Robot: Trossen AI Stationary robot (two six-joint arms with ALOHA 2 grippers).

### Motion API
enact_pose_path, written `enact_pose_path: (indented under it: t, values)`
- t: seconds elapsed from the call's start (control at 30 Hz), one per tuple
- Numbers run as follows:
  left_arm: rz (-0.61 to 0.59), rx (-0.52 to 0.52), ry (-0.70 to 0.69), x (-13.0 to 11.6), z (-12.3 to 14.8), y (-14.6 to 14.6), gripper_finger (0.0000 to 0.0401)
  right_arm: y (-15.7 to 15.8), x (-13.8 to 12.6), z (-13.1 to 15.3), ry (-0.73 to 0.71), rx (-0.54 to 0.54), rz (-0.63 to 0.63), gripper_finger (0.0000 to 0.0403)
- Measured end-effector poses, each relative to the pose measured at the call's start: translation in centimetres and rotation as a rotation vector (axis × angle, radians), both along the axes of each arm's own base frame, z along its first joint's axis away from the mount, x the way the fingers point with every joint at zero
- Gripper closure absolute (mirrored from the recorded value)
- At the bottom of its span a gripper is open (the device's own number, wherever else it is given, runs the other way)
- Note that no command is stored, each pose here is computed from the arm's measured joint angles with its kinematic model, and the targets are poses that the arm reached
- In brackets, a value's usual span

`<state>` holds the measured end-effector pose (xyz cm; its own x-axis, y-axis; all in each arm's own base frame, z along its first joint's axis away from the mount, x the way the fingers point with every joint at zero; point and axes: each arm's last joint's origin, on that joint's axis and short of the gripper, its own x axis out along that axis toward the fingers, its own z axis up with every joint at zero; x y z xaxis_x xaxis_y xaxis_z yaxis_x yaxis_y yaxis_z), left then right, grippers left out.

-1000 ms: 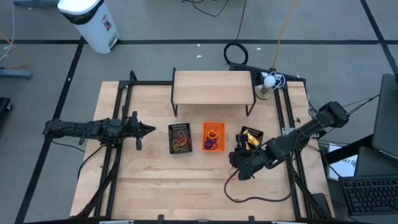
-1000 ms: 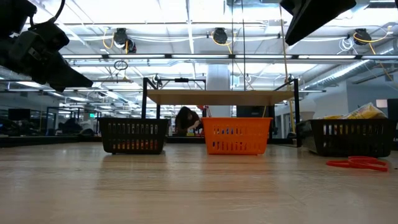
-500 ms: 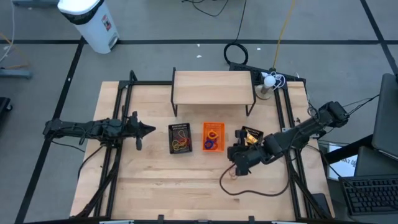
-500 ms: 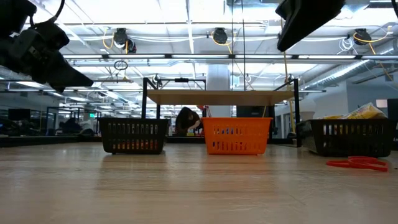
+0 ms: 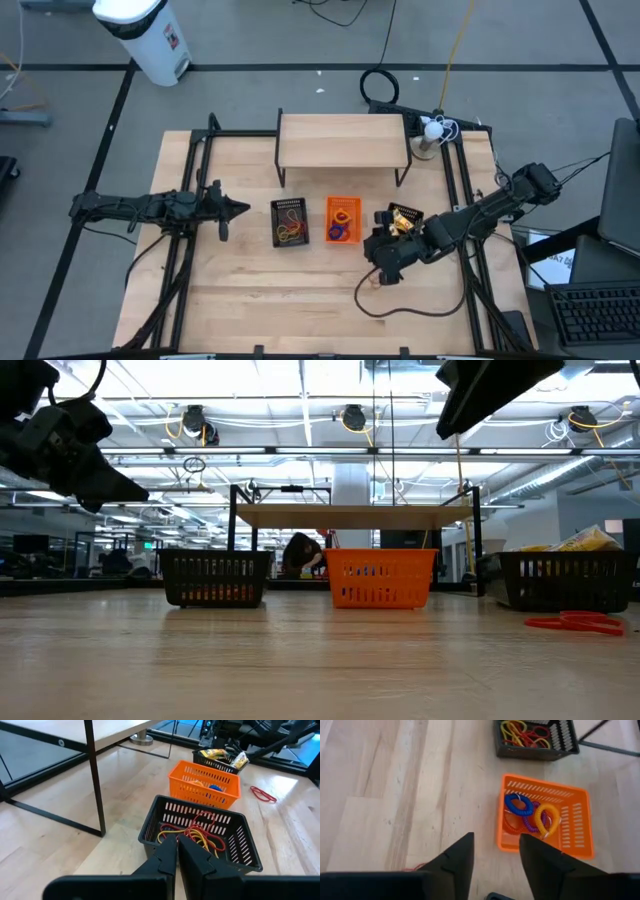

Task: Pick & Place Office Desk Supplies
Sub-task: Put the red rubber band into the left black bin

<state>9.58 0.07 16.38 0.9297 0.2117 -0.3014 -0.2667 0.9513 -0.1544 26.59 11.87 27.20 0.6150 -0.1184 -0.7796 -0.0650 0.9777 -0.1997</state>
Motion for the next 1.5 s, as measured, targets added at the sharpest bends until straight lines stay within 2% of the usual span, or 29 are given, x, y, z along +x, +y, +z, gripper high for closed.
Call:
enact_pose_path:
  t: [0.23, 0.4, 0.7, 0.83, 1.33, 1.5]
  values:
    - [0.004, -0.009, 0.027, -0.1, -0.3, 0.0, 0.0384, 1.9, -1.2, -1.0, 0.024, -0.018, 0.086, 0.0228]
    - [0.004, -0.009, 0.028, -0.1, -0.3, 0.0, 0.0384, 3.0, -1.5, -2.3, 0.041, 0.062, 0.069, 0.0235]
    - [0.004, -0.011, 0.028, -0.1, -0.3, 0.0, 0.0384, 4.3, -0.2, -6.9, 0.205, 0.144, 0.084, 0.0234]
    - [0.004, -0.010, 0.028, -0.1, -0.3, 0.0, 0.0384, 4.7, -0.2, -8.1, 0.272, 0.164, 0.085, 0.0234]
    - [0.003, -0.009, 0.030, -0.1, -0.3, 0.0, 0.0384, 4.9, 0.7, -12.5, 0.429, 0.089, 0.097, 0.0234]
    - [0.003, -0.008, 0.031, -0.1, -0.3, 0.0, 0.0384, 4.2, 1.1, -12.9, 0.447, 0.082, 0.070, 0.0234]
